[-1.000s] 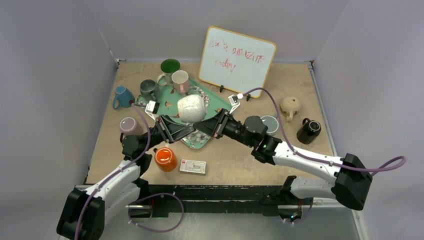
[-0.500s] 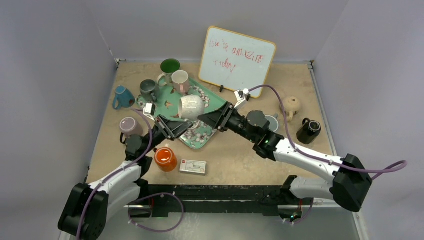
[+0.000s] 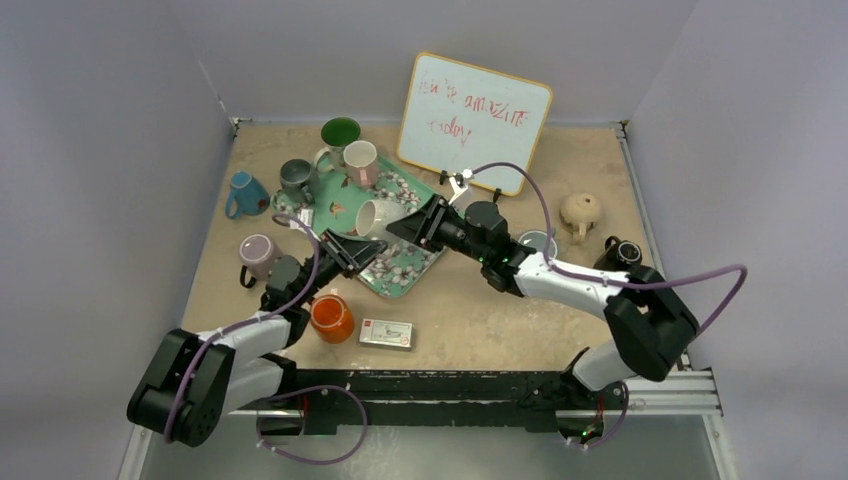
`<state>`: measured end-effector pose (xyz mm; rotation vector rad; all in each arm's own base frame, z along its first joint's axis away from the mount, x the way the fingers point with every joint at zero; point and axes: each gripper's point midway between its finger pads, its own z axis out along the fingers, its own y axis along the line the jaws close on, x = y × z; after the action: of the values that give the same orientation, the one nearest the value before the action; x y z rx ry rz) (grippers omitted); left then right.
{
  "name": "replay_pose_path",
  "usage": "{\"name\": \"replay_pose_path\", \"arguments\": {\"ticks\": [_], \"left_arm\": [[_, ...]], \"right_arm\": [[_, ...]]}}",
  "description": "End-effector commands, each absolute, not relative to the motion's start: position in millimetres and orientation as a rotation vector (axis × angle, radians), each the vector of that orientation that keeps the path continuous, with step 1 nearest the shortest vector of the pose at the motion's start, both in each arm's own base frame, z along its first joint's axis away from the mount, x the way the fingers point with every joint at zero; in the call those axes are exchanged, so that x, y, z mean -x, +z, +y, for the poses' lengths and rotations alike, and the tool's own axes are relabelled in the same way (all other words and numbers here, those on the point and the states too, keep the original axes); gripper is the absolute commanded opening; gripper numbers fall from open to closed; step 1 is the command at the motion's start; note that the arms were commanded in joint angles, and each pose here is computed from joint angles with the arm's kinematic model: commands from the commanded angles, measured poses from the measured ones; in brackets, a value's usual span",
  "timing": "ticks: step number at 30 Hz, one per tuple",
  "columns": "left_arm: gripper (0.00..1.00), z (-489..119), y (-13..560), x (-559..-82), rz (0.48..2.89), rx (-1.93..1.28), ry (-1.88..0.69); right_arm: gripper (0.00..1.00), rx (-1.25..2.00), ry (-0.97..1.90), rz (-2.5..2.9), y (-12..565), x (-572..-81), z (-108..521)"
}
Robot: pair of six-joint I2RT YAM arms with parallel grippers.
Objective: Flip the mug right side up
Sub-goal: Turn over the cup at the center of the board, then place the cup on the tray.
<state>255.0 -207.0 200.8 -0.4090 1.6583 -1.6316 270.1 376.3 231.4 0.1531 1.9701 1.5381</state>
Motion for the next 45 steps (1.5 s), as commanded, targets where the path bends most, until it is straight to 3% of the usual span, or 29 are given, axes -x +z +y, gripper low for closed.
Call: {"name": "replay_pose_path", "arguments": {"ticks": [1,8,15,20,23,33,45], "left_arm": [[0.0,-199,235,-272,1.483,0.252,-1.495],[0.0,-186,215,-302,1.576,0.203,-1.153],[0.0,-158,165,-328,1.729,0.205,-0.719],[0.0,-163,148,-333,1.754,0.18,-0.663],[0.0,-163,147,-336,1.744,0.15,-0.592],[0.0,-153,130,-357,1.731,0.165,-0.44],[0.0,-110,122,-389,1.732,0.328,-0.513]], "right_arm": [[0.44,-0.11,1.54,1.918,240,-286,376],[0.44,-0.12,1.503,1.956,224,-295,368],[0.72,-0.044,1.46,1.936,245,-280,353],[0.84,-0.004,1.444,1.919,259,-268,342],[0.99,0.005,1.434,1.918,260,-261,336],[0.99,0.007,1.438,1.945,252,-249,328],[0.99,0.008,1.398,1.935,253,-243,316]]}}
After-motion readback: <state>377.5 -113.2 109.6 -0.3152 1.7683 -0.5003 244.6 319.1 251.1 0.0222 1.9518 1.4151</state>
